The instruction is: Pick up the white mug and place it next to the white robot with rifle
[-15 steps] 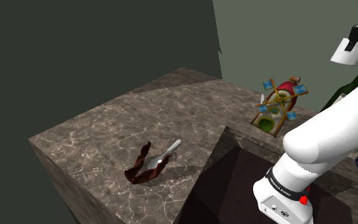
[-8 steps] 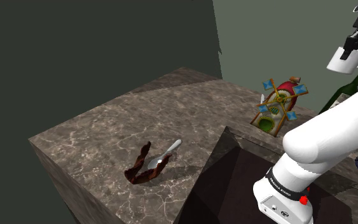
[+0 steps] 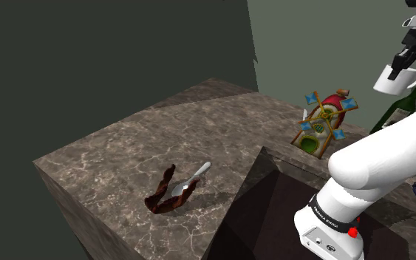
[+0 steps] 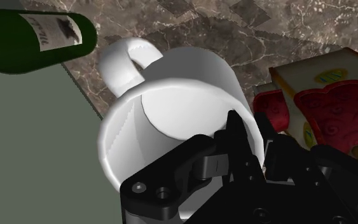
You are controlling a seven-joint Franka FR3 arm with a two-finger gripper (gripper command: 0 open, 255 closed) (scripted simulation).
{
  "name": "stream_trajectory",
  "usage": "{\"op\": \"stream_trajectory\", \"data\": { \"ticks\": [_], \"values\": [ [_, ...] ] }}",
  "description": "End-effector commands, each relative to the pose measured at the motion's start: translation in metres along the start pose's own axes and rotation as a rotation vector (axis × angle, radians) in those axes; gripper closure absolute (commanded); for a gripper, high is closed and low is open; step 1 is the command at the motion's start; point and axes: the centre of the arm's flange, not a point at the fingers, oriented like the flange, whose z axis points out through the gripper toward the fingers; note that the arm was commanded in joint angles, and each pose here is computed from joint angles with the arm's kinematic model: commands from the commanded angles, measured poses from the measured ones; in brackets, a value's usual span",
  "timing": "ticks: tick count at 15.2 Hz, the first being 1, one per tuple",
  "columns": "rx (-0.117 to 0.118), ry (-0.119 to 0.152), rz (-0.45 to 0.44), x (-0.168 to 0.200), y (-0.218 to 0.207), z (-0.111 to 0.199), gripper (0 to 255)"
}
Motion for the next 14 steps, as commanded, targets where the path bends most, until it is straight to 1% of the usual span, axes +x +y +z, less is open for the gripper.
{"op": "stream_trajectory", "data": {
  "ticks": [1,14],
  "values": [
    [-0.001,0.001,0.0,0.002,0.0,0.011,255],
    [-0.001,0.001,0.0,0.006,-0.001,0.079,255]
  ]
}}
